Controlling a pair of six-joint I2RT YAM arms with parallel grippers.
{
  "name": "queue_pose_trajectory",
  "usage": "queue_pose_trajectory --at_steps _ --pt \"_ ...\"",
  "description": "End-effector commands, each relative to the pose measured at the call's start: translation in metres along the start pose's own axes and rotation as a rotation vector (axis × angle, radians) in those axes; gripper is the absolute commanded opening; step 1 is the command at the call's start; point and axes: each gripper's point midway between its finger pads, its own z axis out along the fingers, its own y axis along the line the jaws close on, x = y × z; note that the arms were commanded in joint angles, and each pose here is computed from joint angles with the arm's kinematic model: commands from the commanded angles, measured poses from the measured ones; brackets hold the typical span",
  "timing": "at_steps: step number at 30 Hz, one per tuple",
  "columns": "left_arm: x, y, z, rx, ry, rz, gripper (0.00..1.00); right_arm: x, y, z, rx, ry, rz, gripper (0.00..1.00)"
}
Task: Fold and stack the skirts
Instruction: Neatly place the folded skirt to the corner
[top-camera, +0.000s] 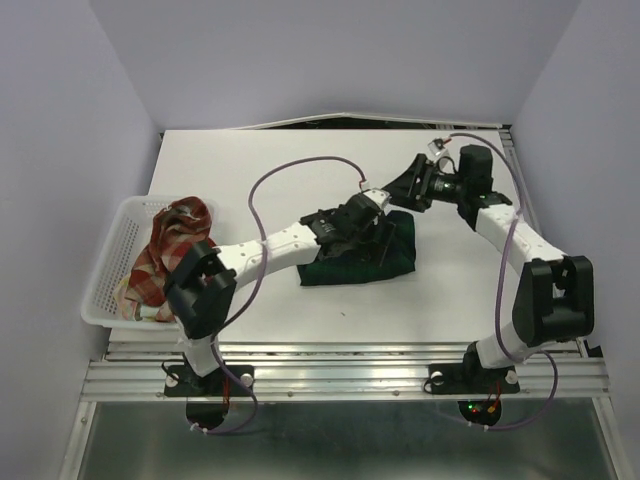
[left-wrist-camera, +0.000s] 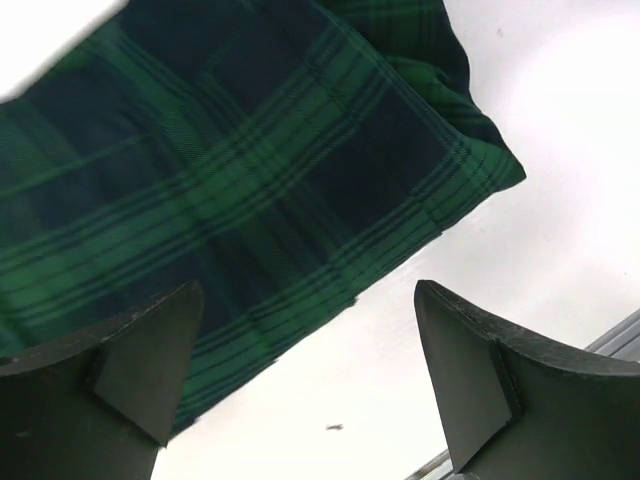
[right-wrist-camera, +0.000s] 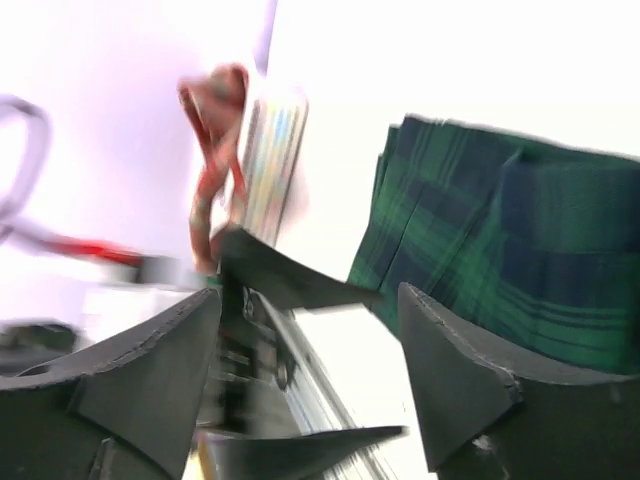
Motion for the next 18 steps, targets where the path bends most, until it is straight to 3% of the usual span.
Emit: queue_pose_trajectory --at_steps 1,6,9,12,16,18 --pt "0.004 0.003 0.036 -0.120 0.038 -0.185 0.99 -0.040 -0.019 -0.047 0.132 -0.129 0.008 0.81" --pt "0.044 0.005 0.087 -0.197 0.179 -0.186 0.99 -0.048 -0.038 -0.084 0.212 -0.186 0.007 0.84" --pt "0.051 0.030 0.105 -0.263 0.208 -0.140 0.99 -0.046 -0.042 -0.093 0.233 -0.181 -0.008 0.84" --pt "0.040 0.074 0.110 -0.282 0.236 -0.036 0.99 -0.046 -0.048 -0.096 0.250 -0.176 -0.016 0.84" --pt "0.048 0.131 0.104 -0.109 0.384 0.047 0.98 -0.054 -0.056 -0.096 0.260 -0.178 -0.023 0.88" --pt "0.049 0.161 0.100 -0.096 0.408 0.111 0.98 -0.058 -0.059 -0.094 0.261 -0.176 -0.023 0.89"
